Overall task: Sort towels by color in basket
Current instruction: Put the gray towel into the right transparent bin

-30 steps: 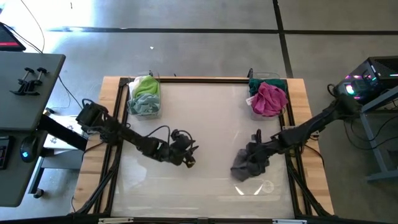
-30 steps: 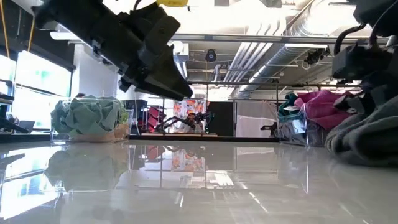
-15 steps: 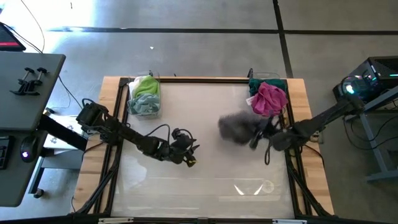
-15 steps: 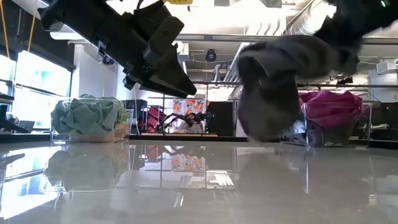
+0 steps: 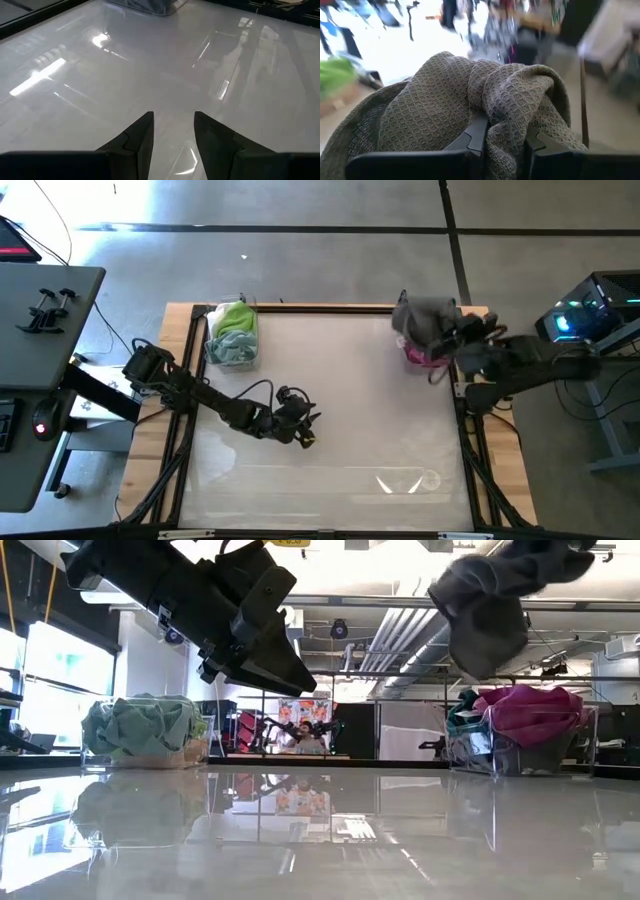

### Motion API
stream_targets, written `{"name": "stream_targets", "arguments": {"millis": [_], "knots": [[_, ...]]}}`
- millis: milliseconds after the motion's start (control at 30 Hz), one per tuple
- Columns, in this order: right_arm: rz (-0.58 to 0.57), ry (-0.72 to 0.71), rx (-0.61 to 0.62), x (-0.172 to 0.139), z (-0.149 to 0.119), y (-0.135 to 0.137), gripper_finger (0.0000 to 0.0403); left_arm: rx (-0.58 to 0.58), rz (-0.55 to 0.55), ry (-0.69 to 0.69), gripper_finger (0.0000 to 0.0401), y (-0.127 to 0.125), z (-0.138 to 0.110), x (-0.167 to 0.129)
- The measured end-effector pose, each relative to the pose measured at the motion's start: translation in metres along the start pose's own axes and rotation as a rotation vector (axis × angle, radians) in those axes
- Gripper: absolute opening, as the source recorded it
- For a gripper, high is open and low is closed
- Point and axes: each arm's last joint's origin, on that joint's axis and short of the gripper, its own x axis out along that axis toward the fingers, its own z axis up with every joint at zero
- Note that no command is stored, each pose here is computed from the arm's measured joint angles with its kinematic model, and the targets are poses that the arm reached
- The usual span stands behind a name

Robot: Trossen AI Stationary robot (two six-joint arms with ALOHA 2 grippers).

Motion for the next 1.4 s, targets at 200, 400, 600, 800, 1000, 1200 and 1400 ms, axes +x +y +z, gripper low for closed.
{"name": "stream_targets", "arguments": {"millis": [200,400,600,800,1000,1200,1400], "knots": [[-0.115,0.305,0.054,0.018,-0.012,-0.031,0.0044,0.000,0.006,-0.004,0.0126,0.000,0.000,0.000],[-0.142,0.517,0.010,0.047,-0.036,-0.033,0.0044,-0.006,0.023,-0.017,0.0126,0.001,0.001,0.001],[-0.141,0.640,-0.030,0.085,-0.060,-0.031,0.0044,0.010,0.007,-0.046,0.0126,-0.001,0.005,0.001],[-0.192,0.705,-0.093,0.115,-0.092,-0.032,0.0048,0.027,-0.001,-0.063,0.0126,-0.002,0.007,0.001],[-0.170,0.721,-0.120,0.132,-0.121,-0.032,0.0064,0.023,-0.003,-0.066,0.0126,-0.002,0.007,0.001],[-0.122,0.718,-0.113,0.136,-0.124,-0.029,0.0124,0.022,-0.003,-0.066,0.0126,-0.002,0.007,0.001],[-0.099,0.729,-0.118,0.137,-0.124,-0.029,0.0200,-0.001,-0.015,-0.089,0.0126,-0.003,0.010,0.000]]}}
